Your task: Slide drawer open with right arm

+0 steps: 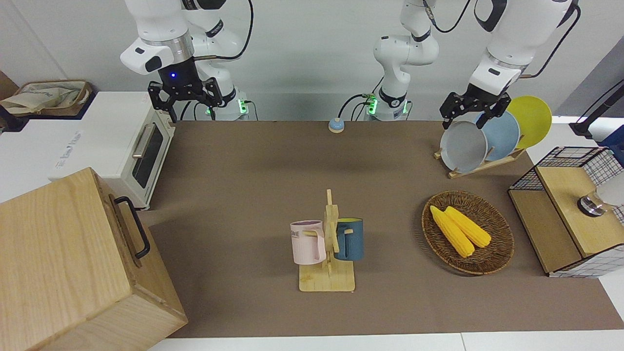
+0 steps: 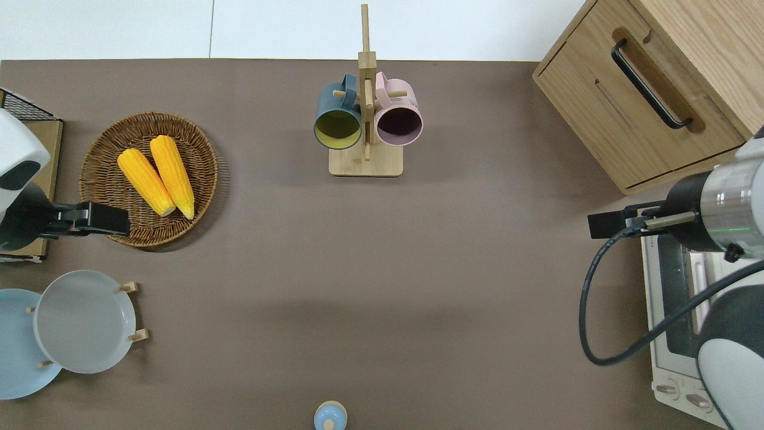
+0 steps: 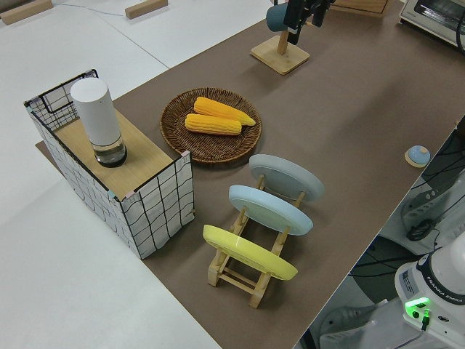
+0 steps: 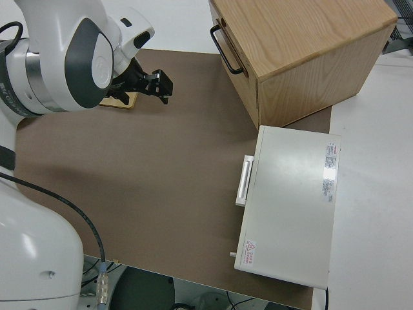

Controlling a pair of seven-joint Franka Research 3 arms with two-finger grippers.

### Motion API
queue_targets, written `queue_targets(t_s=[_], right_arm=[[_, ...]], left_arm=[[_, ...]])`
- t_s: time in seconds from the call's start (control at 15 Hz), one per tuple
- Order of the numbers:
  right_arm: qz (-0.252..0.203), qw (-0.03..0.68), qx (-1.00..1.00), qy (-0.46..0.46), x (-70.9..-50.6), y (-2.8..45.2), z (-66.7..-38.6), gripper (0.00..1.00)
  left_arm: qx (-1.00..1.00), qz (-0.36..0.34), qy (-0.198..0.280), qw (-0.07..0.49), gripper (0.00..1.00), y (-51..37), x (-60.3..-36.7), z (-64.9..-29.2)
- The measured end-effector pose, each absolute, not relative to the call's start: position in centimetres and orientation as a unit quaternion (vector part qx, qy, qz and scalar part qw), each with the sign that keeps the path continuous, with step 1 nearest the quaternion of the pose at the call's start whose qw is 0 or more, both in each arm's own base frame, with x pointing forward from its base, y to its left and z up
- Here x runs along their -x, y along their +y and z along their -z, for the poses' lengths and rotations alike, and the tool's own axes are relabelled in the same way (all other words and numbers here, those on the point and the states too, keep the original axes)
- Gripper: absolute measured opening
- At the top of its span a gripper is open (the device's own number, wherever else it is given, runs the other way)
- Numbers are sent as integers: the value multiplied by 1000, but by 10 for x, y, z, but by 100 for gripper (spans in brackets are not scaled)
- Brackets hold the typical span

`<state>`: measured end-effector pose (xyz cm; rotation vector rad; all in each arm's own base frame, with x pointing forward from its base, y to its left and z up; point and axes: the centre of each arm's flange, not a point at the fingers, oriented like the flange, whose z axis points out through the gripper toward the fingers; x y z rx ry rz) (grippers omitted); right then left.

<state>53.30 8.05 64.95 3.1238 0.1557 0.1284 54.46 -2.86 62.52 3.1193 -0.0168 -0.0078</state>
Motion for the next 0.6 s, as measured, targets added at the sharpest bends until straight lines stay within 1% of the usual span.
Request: queue_targets(t_s=[0.33,0.6], right_arm=[[-40,12,-998,50,-533,80,-649,99],[-43,33,-997,53,-530,94,-650,98]], left_arm=[[-1000,2,-5,11,100,-29,-545,-625],[-1000,3,-5,11,100,-29,-545,-625]])
